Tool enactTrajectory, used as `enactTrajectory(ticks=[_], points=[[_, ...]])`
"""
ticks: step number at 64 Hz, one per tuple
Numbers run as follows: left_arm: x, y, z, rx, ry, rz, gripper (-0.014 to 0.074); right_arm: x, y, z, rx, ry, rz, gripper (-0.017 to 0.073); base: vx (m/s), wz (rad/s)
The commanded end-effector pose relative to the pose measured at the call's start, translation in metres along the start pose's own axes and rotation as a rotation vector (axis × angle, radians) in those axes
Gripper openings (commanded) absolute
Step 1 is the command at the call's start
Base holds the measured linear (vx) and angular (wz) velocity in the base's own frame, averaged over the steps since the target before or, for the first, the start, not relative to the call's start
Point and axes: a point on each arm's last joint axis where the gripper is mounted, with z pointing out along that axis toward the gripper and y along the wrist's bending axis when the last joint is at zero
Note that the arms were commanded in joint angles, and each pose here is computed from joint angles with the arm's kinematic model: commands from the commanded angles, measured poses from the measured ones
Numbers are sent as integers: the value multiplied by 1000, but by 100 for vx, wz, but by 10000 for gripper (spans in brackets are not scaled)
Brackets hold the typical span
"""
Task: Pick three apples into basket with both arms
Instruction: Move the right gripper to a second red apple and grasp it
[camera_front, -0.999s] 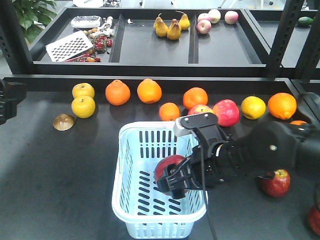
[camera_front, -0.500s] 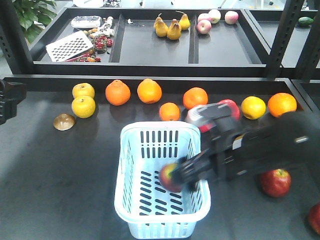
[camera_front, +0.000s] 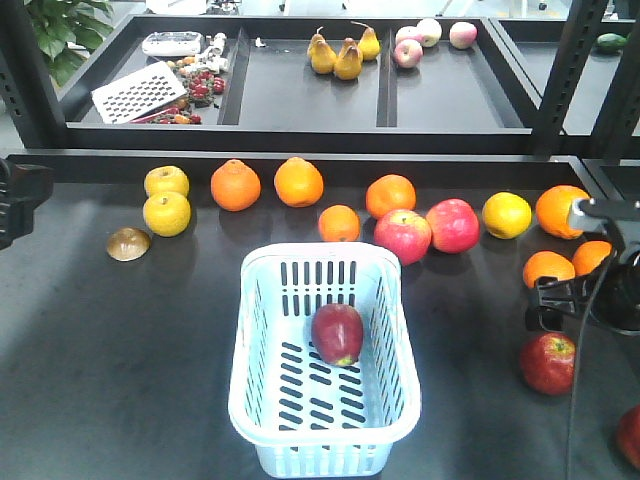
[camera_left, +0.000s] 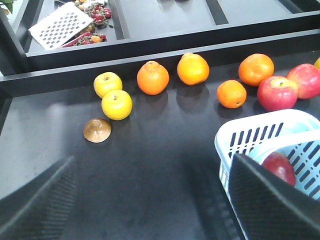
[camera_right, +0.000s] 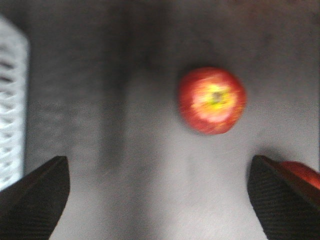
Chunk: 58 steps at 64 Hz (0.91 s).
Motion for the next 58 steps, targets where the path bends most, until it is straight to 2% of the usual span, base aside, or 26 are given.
enactTrajectory(ticks=[1, 23, 35, 43, 51, 58], points=[[-11, 0, -6, 14, -86, -1, 590, -15, -10, 7, 27, -89, 4, 671, 0, 0], [-11, 0, -6, 14, -86, -1, 590, -19, -23, 80, 57, -73, 24, 654, 0, 0], [-11, 0, -6, 14, -86, -1, 590, -13, -28, 117, 80, -57, -12, 651, 0, 0], [-11, 0, -6, 14, -86, -1, 590, -7, -30, 137, 81, -34, -5, 638, 0, 0], [-11, 0, -6, 14, -86, -1, 590, -3, -31, 146, 80, -11, 11, 571, 0, 0], [-11, 0, -6, 14, -86, -1, 590, -3, -31, 145, 80, -16, 28, 451, 0, 0]])
